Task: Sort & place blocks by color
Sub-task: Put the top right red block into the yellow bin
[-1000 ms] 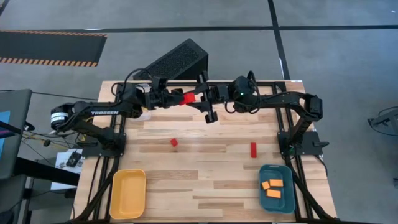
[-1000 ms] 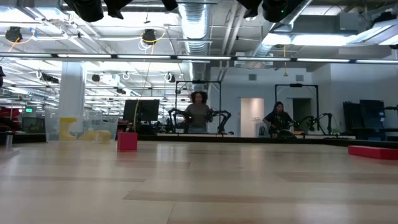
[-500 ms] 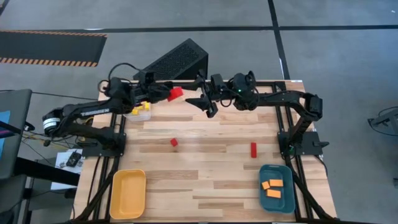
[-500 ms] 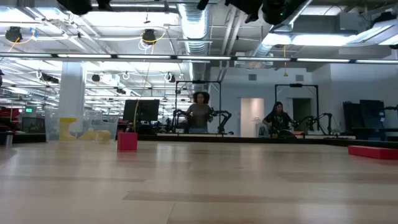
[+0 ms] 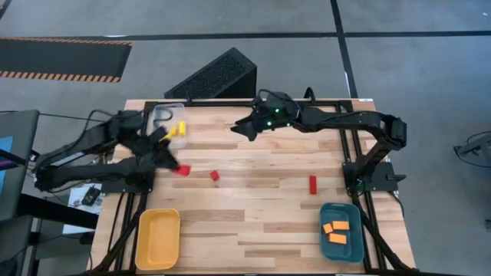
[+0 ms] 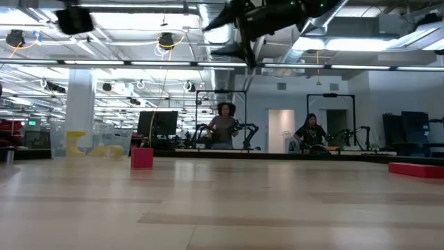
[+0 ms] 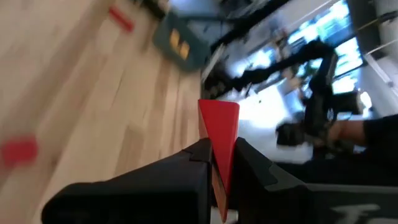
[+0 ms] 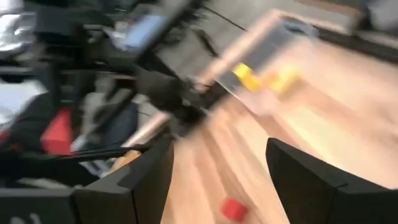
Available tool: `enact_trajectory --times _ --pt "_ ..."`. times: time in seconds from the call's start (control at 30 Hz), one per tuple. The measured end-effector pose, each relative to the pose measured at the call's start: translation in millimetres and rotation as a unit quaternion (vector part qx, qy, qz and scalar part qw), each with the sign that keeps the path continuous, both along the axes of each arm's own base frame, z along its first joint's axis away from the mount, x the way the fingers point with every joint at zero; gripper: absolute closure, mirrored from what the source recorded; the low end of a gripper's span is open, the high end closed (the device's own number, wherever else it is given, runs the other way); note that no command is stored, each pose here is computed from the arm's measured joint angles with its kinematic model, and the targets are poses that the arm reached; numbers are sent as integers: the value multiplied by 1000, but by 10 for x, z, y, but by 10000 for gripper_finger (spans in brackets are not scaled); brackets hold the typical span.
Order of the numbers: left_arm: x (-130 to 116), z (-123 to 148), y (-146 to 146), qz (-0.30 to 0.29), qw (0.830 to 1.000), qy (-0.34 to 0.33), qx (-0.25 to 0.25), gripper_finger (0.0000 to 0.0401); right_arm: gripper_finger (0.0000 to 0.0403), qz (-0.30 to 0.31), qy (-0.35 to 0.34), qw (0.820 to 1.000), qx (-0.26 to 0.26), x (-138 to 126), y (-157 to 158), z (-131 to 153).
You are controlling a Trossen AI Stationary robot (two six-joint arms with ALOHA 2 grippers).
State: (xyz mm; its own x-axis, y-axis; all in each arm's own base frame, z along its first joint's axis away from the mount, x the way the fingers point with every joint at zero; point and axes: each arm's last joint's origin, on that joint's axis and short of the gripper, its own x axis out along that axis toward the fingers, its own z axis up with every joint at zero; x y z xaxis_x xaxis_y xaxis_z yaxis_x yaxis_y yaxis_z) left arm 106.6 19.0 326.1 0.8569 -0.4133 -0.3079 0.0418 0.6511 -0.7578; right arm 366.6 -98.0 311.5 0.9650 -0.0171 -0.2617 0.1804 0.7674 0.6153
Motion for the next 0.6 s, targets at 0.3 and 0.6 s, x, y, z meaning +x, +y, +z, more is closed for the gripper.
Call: enact_trajectory --times 0.3,0.6 --pt "-370 -186 -294 -69 991 116 3 387 128 -65 62 994 60 106 360 -186" --pt "-50 -370 -563 -161 956 227 89 387 129 -98 122 987 47 61 504 -273"
